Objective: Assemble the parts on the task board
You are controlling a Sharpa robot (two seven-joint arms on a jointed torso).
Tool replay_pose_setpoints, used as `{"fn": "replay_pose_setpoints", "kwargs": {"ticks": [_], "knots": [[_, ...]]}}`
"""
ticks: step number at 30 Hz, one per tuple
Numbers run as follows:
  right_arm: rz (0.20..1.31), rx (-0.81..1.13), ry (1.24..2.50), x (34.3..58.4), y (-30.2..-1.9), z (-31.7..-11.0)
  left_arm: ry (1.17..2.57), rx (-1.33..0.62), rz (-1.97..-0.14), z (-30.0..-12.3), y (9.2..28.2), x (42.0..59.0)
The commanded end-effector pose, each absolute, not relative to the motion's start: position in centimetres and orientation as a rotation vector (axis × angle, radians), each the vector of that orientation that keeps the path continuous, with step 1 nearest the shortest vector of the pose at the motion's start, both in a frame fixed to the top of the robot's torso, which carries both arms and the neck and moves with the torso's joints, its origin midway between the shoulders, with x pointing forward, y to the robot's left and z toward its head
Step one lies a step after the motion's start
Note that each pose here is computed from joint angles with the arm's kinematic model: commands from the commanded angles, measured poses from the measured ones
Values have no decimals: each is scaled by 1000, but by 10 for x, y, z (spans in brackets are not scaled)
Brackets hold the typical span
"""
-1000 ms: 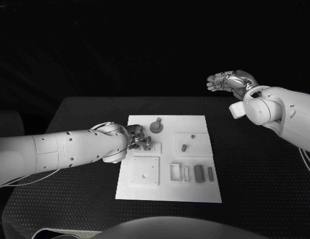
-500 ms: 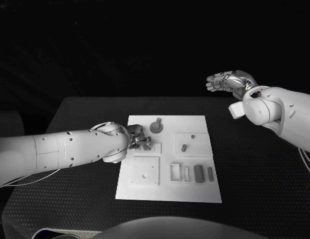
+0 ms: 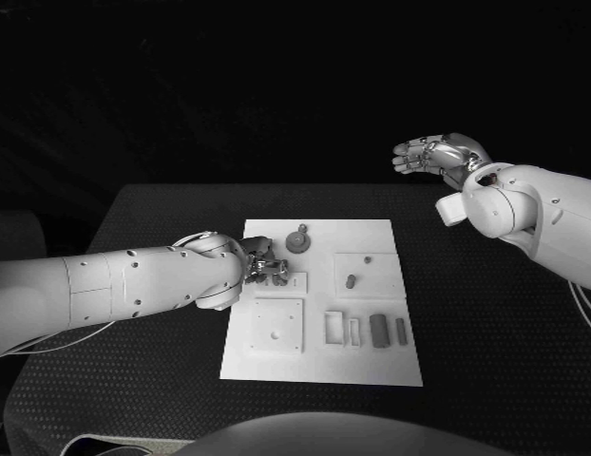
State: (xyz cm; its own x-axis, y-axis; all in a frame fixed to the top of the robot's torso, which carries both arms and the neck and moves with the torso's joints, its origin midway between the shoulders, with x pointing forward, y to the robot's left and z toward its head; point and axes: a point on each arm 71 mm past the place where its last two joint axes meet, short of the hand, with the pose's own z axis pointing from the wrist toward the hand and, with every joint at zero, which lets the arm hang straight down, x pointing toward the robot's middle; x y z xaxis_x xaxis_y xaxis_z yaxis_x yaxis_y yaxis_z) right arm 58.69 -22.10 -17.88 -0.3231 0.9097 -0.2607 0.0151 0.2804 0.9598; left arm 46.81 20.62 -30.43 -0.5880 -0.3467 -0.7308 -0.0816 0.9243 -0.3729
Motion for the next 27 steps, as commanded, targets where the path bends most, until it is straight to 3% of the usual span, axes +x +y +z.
{"fn": "replay_pose_setpoints", "kwargs": {"ticks": [1, 27], "knots": [[1214, 858, 1614, 587, -219, -178, 2201, -292, -387, -306, 204, 466], [1215, 857, 1616, 587, -219, -178, 2178, -309, -361, -307, 210, 466]]}}
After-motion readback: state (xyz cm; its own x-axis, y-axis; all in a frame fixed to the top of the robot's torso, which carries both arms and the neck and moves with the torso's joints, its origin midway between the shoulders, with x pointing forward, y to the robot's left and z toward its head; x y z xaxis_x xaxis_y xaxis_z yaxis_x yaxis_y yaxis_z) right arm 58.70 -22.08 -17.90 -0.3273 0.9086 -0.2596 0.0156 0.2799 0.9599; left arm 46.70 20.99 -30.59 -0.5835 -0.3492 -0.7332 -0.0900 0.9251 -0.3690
